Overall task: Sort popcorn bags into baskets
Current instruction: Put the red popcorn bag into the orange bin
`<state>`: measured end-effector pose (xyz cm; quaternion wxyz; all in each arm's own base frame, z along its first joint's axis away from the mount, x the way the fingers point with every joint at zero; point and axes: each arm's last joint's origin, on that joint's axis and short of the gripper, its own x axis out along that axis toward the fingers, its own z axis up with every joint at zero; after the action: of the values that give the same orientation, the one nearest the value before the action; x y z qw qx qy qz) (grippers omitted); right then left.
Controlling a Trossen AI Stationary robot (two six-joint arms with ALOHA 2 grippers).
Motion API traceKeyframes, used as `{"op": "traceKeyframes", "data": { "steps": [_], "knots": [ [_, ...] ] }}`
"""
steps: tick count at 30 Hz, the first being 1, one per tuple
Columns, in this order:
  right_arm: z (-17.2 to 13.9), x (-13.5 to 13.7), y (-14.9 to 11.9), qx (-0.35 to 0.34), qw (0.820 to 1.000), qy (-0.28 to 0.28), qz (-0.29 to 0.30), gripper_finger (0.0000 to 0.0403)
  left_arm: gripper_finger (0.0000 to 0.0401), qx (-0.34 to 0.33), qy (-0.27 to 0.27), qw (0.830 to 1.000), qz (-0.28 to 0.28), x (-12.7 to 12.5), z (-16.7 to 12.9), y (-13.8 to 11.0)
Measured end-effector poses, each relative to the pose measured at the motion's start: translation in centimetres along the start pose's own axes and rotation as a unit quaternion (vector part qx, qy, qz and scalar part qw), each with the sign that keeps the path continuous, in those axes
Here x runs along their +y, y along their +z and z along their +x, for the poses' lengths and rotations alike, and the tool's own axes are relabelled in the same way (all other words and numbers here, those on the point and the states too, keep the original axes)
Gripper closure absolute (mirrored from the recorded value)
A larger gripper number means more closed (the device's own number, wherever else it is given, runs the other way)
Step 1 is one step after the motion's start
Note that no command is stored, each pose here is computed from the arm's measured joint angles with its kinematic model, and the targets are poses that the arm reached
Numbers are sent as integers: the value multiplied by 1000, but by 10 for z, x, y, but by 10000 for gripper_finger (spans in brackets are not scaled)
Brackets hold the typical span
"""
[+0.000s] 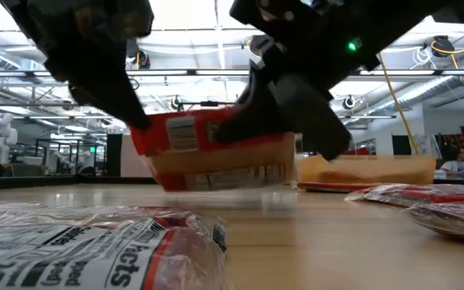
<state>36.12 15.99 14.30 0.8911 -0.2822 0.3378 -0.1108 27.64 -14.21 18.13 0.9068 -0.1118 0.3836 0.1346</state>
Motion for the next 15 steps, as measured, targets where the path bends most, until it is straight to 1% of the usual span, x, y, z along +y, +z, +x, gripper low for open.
{"op": "traceKeyframes", "data": {
  "steps": [4, 7, 9, 12, 15],
  "knots": [
    [-2, 2, -5, 19, 999, 2, -29, 373, 302, -30, -49, 997, 50, -13, -7, 2],
    [-8, 3, -6, 28, 997, 7, -65, 377, 257, -45, -65, 996, 50, -15, -18, 6],
    [-15, 2, -4, 26, 997, 11, -76, 388, 232, -49, -68, 995, 46, -14, -24, 9],
    [-28, 1, 0, 19, 995, 17, -94, 395, 205, -81, -68, 994, 38, -14, -39, 13],
    [-43, 3, 6, -2, 990, 24, -139, 391, 192, -108, -40, 992, 42, -15, -46, 12]
  ]
}}
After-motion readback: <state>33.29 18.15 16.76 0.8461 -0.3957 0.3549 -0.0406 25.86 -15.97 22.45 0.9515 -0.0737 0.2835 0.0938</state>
